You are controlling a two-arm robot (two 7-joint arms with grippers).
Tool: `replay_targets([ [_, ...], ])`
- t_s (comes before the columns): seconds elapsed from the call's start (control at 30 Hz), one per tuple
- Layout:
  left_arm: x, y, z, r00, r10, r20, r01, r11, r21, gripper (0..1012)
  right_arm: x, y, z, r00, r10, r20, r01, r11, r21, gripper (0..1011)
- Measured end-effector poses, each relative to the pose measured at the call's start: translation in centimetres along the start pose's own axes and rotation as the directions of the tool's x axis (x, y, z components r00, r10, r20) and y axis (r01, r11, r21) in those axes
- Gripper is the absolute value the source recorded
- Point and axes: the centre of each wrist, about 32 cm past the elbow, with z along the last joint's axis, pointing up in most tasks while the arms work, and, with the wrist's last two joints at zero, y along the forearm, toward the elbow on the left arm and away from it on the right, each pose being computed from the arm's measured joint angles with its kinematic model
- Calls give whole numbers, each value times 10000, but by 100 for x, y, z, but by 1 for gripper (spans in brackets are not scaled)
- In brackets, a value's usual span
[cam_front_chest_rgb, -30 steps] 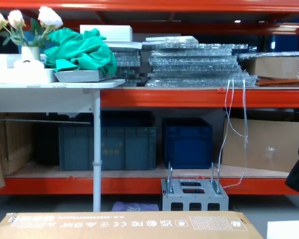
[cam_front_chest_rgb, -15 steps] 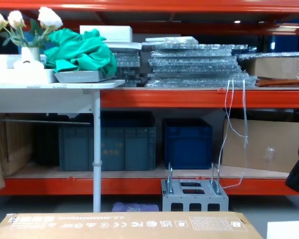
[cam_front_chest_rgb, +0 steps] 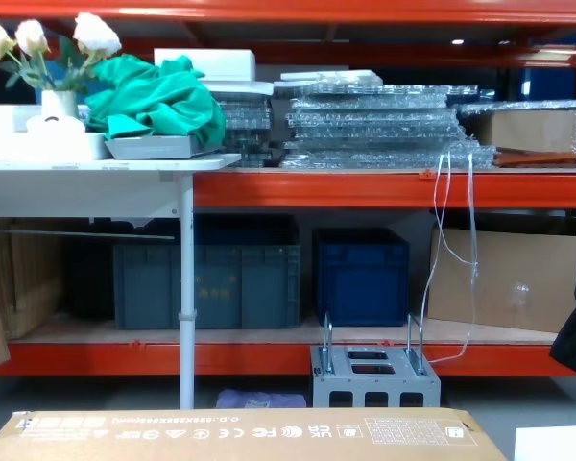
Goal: Use one hand to grasp the basket and place it at the designated location.
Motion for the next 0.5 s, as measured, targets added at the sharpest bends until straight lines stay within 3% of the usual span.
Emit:
replay_targets([
  [0.5, 0, 0, 0, 10000, 0, 0, 0, 10000, 1, 0, 1, 9, 0, 10000, 23, -1, -23, 10000, -6, 1000],
])
